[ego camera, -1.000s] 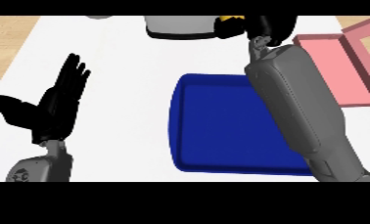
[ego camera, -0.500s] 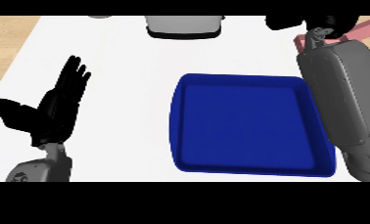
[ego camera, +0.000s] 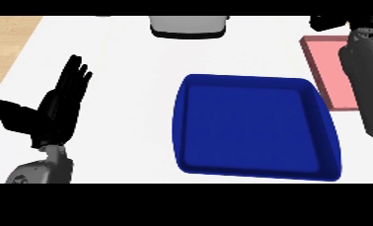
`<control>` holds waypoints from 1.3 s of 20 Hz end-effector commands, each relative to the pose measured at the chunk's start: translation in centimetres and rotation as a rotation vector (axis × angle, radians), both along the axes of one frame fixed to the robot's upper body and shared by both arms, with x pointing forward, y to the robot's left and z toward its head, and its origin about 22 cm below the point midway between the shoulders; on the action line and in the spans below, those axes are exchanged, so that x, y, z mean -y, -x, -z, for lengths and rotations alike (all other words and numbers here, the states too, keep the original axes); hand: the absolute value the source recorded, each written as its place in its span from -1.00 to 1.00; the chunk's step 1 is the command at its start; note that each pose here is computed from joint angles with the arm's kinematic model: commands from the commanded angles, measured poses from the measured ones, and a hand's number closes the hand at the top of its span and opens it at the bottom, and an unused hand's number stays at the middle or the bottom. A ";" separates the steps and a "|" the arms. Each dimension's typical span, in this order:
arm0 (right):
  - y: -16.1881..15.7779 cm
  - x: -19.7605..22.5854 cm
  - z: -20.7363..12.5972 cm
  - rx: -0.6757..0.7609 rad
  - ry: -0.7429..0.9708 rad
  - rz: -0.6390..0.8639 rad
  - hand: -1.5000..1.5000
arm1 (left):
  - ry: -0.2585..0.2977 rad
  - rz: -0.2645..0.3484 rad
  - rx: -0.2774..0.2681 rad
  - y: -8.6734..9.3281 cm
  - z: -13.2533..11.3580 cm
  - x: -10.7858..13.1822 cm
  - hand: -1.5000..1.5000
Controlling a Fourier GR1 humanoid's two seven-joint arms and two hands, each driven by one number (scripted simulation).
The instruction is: Pick the lemon from the tray and place it in the cardboard box
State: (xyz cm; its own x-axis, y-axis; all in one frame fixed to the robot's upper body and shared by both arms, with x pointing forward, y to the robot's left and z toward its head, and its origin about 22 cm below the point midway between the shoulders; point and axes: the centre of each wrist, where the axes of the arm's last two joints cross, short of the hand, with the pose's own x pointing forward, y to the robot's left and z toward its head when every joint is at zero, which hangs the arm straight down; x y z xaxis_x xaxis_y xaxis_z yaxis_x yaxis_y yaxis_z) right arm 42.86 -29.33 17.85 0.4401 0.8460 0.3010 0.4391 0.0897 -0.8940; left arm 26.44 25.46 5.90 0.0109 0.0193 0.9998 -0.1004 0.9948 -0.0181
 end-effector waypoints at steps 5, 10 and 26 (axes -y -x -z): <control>0.2 6.1 4.5 -0.338 0.082 0.074 1.00 | -0.004 0.016 0.003 -0.7 -0.1 0.2 0.00; 0.6 8.6 6.1 -0.552 -0.037 0.083 -1.00 | 0.014 0.024 0.001 -0.2 -0.4 0.3 0.00; 0.6 9.9 3.2 0.302 -0.341 -0.095 -1.00 | 0.011 0.011 -0.019 -0.1 0.4 0.3 0.00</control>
